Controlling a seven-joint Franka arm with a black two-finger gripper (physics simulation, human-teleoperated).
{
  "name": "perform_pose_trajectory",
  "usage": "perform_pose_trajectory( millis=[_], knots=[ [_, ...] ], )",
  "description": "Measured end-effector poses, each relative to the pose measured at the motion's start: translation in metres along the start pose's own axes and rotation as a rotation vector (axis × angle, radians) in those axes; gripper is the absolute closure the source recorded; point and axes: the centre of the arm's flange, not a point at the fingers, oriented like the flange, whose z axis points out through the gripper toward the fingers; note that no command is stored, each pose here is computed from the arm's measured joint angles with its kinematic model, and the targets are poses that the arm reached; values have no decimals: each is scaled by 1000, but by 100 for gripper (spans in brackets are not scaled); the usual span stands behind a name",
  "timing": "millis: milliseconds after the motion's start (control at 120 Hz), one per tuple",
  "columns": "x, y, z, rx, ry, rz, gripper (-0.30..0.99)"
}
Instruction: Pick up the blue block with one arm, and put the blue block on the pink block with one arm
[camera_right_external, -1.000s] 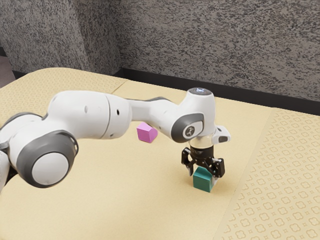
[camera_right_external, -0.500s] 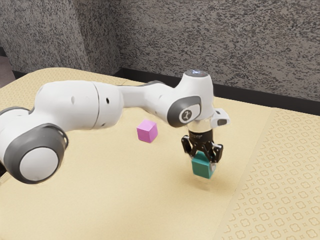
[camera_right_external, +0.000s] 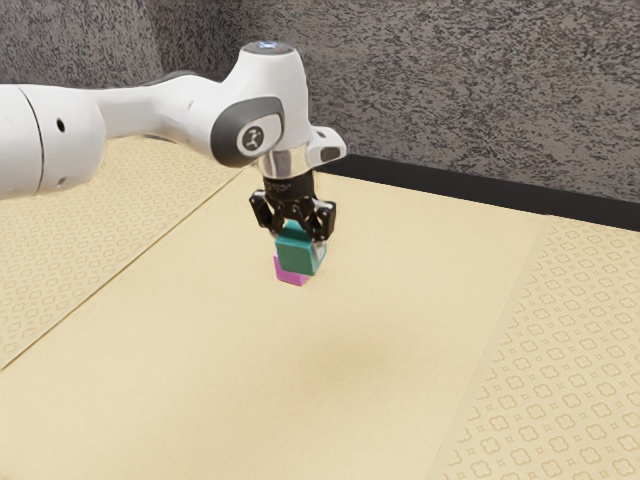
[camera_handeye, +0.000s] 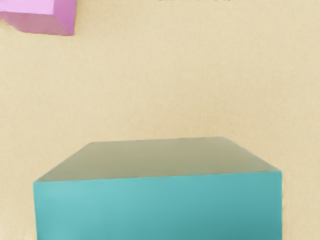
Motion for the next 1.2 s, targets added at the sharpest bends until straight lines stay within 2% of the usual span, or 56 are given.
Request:
perform_pose_trajectory(
  millis=[200,400,542,833,1200],
  knots=[
    [8,-44,8,2,10,-22,35],
    [41,-81,30,1,11,-35,35],
    [64,-89,39,-9,22,-17,35],
    [86,-105,71,-1,2,66,35],
    [123,-115,96,-6,8,158,35]
  ],
)
